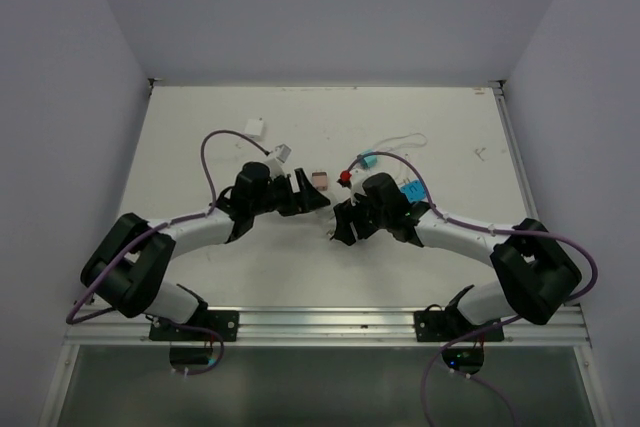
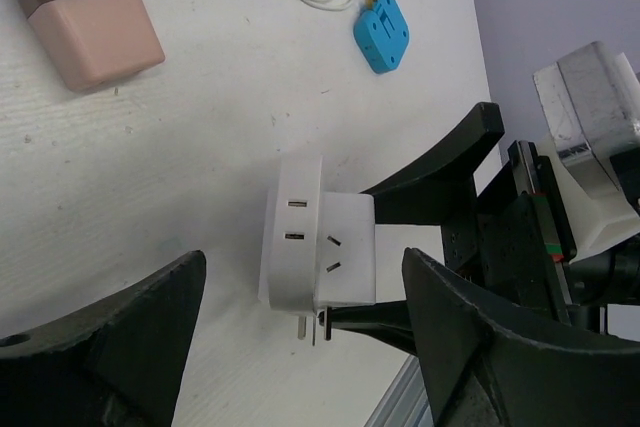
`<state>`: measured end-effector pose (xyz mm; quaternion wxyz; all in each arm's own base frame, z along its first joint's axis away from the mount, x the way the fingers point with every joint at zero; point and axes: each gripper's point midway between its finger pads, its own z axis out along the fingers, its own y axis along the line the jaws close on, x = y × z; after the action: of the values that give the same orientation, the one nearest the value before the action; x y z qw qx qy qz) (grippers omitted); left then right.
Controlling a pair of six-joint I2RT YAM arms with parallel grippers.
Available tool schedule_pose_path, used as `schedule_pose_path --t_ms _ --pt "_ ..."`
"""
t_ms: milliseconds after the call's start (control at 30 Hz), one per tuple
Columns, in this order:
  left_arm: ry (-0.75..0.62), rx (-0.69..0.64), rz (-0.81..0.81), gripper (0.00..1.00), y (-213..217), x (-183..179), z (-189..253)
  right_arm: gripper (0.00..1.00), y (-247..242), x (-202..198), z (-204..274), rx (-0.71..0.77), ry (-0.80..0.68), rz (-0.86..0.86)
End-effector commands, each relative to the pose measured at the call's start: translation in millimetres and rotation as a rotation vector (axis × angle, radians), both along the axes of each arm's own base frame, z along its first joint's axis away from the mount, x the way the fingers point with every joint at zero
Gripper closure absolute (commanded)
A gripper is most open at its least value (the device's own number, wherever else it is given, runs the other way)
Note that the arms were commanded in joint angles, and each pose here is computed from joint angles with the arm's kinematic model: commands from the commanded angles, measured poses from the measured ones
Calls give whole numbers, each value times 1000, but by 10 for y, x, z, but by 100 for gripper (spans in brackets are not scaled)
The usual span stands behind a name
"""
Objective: Pull the plug off the socket
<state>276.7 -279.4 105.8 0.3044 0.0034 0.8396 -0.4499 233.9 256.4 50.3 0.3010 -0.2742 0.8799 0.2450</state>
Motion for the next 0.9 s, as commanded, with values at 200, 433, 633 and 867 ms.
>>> schedule_pose_path --t_ms 200,433,633,867 --pt "-16 -79 -25 32 -276 116 59 100 18 -6 72 19 -24 24" --pt "-39 -92 -25 70 -348 148 59 100 1 -15 29 7 -16 19" --pt "-122 -88 25 100 -280 248 251 100 -65 -26 -64 -30 0 5" --pt "-242 -113 75 100 -204 345 587 100 -235 -36 -258 -159 51 -22"
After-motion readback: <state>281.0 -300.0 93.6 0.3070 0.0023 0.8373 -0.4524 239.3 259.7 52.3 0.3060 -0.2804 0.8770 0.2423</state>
